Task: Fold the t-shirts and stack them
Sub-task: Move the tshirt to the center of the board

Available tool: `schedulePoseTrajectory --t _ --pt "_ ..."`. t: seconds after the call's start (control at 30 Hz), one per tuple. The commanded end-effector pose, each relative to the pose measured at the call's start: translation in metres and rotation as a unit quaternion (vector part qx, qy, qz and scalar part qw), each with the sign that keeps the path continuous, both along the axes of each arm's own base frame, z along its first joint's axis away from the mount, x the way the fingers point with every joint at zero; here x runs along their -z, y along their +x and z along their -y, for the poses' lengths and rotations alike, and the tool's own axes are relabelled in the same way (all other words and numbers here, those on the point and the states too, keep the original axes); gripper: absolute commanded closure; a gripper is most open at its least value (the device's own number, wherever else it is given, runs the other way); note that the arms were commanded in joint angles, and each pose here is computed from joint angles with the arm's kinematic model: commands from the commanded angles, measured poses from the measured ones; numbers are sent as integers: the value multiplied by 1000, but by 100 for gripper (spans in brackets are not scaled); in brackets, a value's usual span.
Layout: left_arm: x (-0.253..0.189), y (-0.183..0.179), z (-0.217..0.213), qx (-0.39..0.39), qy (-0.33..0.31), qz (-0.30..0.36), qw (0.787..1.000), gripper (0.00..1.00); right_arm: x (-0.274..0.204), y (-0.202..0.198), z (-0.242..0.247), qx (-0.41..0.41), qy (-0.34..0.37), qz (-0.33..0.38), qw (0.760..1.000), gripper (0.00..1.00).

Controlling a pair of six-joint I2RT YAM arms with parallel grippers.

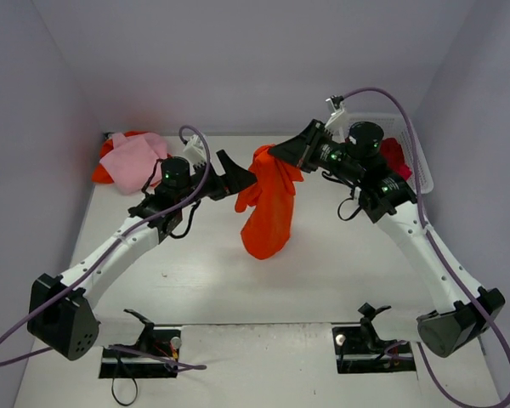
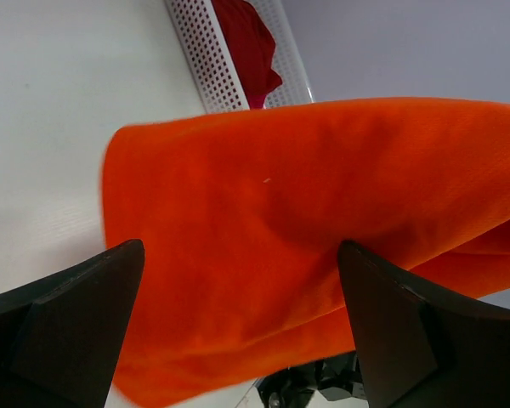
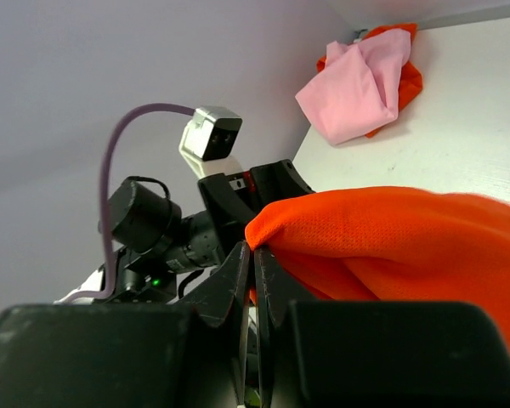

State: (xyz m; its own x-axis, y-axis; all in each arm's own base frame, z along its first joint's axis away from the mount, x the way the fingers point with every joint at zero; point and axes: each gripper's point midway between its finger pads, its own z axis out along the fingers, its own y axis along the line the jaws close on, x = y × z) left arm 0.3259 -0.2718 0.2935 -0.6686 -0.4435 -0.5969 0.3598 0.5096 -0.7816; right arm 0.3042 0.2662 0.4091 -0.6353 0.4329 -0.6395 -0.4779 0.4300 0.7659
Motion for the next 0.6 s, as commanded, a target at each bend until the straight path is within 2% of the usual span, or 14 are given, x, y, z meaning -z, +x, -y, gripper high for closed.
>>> schedulePoseTrajectory --t 0.0,0.2,0.27,0.3,0.33,0.4,0.43,0.47,0.5,0.57 --pt "-53 -7 9 18 -53 70 996 9 -29 5 -9 4 26 62 998 100" --pt "-53 -17 9 17 -54 74 996 11 -25 6 -19 0 26 59 998 100" --pt "-54 -18 7 15 -54 78 995 21 -25 6 -20 2 26 58 998 100" --pt "-53 -18 6 13 -52 80 995 28 -25 5 -21 1 27 58 998 100" --pt "-54 -18 5 10 -50 81 995 44 -25 5 -21 0 27 57 998 100" --pt "-50 -17 2 0 -40 74 996 62 -25 5 -22 0 27 56 998 100" --pt "-51 -17 0 -4 -38 76 996 86 -26 4 -22 0 28 57 998 100" --pt "-48 -17 -2 -9 -33 71 997 96 -25 5 -22 0 27 57 998 100" --pt "-47 -17 -4 -14 -29 70 997 100 -25 4 -22 0 26 57 998 100" --pt "-46 -16 -10 -27 -15 71 997 100 -25 4 -21 2 23 58 998 100"
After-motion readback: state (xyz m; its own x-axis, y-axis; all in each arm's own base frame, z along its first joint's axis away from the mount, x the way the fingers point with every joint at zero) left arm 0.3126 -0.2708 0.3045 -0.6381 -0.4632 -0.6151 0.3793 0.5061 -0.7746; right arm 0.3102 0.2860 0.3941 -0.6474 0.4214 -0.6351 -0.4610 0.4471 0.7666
